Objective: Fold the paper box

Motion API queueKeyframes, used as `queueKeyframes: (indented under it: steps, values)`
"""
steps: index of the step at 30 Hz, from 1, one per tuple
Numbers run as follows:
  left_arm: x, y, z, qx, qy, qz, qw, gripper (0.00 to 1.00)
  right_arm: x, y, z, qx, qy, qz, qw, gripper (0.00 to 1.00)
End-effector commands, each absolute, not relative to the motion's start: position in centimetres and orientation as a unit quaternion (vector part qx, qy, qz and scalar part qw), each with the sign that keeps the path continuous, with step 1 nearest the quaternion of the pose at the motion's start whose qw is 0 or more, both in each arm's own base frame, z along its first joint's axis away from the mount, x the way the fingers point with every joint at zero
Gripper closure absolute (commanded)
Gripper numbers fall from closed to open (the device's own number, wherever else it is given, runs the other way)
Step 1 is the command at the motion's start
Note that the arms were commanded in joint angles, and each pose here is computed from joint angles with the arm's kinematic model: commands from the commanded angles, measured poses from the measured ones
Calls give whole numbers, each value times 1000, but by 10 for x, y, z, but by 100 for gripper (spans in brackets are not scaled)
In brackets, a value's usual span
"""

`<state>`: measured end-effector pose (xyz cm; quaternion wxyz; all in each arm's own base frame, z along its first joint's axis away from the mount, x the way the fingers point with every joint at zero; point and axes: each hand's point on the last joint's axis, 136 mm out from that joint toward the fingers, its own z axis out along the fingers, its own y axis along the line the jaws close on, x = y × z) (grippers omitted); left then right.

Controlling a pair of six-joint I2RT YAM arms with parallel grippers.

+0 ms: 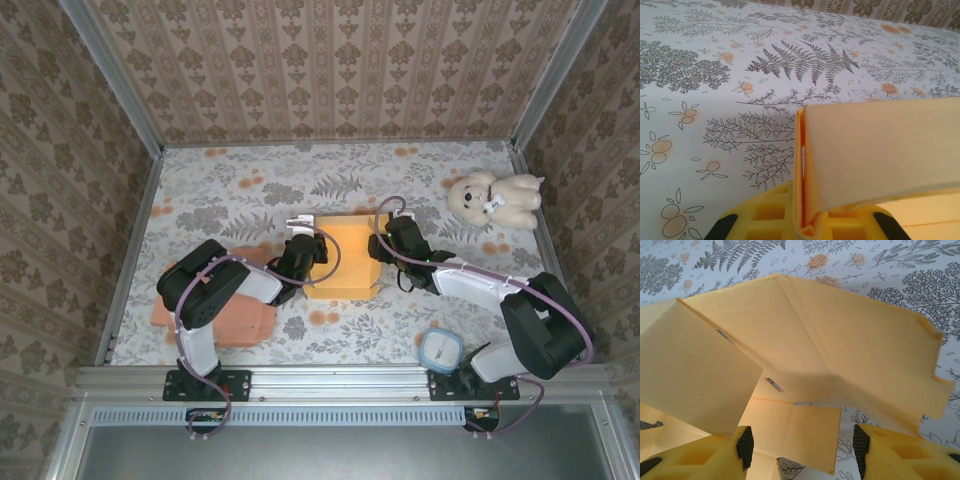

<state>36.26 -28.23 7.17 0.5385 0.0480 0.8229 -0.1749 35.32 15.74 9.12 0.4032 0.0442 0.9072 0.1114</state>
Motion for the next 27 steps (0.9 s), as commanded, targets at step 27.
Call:
queueKeyframes:
  steps: [27]
  values:
    - [355,-289,74,47,826,-195,526,100,355,212,93,-5,883,237,405,43]
